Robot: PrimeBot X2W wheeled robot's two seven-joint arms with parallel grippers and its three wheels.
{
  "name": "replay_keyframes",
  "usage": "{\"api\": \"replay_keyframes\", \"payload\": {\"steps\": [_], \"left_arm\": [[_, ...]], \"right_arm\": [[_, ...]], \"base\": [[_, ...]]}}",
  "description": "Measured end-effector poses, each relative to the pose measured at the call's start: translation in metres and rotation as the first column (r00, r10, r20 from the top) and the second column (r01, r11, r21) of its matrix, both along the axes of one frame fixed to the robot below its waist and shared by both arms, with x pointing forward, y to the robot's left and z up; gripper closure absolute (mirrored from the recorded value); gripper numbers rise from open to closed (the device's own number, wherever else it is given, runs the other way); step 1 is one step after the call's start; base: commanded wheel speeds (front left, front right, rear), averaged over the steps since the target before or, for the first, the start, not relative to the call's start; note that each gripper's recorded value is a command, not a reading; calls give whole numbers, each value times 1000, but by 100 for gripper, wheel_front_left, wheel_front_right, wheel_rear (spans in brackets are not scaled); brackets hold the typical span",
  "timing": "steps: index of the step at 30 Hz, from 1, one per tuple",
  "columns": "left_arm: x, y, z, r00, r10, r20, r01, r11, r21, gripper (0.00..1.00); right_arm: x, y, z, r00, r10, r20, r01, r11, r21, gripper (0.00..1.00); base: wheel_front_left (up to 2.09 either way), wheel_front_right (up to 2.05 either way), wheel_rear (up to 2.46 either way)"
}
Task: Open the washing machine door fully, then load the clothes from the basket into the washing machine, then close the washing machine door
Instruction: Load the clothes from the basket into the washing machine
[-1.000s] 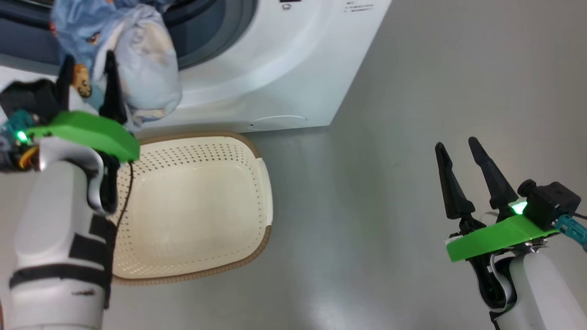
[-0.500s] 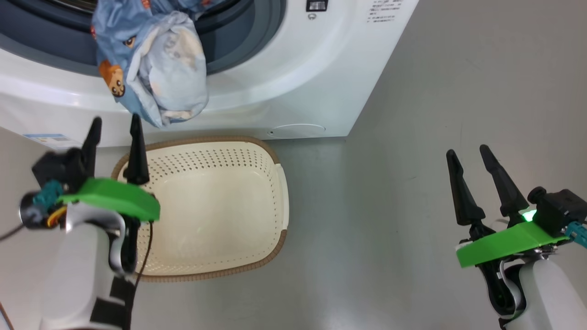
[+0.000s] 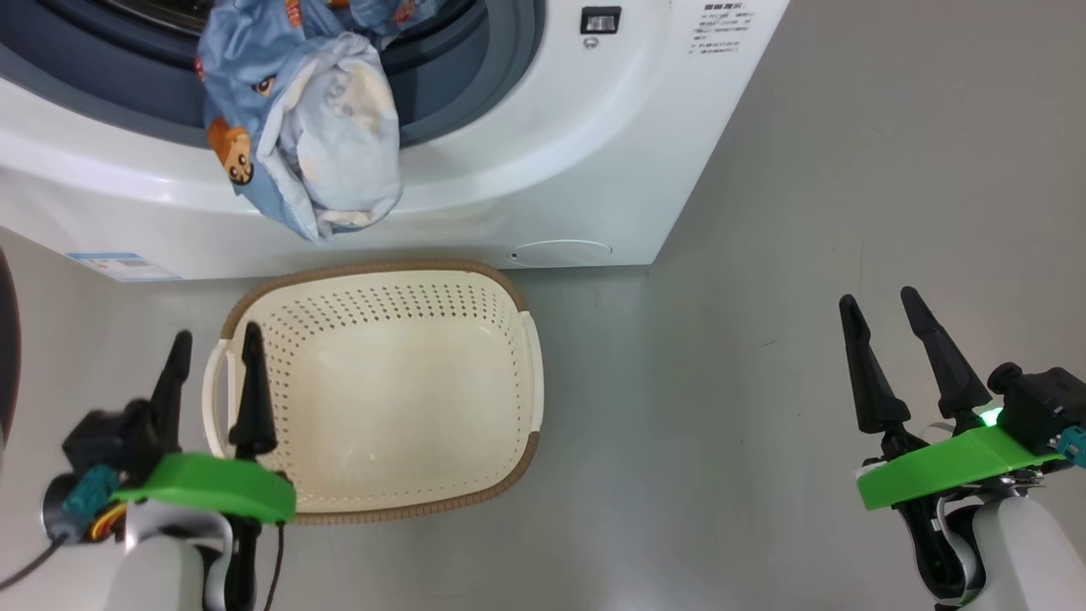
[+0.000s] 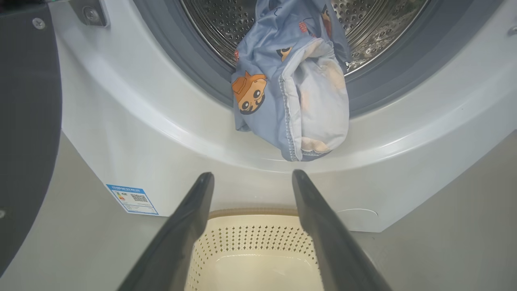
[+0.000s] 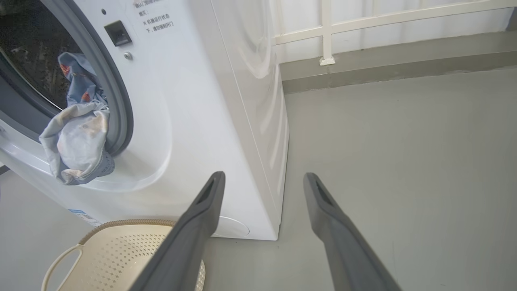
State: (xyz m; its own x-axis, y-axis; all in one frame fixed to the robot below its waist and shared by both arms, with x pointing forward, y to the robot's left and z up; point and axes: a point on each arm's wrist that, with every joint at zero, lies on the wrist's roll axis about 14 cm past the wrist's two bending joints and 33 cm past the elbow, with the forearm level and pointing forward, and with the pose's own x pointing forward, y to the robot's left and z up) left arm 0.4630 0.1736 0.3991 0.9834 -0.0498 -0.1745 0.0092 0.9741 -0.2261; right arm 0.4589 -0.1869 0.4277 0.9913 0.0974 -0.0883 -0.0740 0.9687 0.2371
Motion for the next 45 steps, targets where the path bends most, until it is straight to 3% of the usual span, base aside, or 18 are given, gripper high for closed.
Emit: {"api": "replay_keyframes", "payload": {"steps": [32, 45], "left_arm": [[-16, 1, -2, 1000, 24, -10, -25, 999, -30, 0], [31, -20, -11, 999, -30, -22, 28, 997, -65, 0]], "right_arm": [[-1, -2, 2, 1000, -5, 5, 5, 1000, -1, 0], [3, 2, -14, 1000, 6, -30, -6, 1000, 0, 0]], "base": [[0, 0, 0], [0, 0, 0]]}}
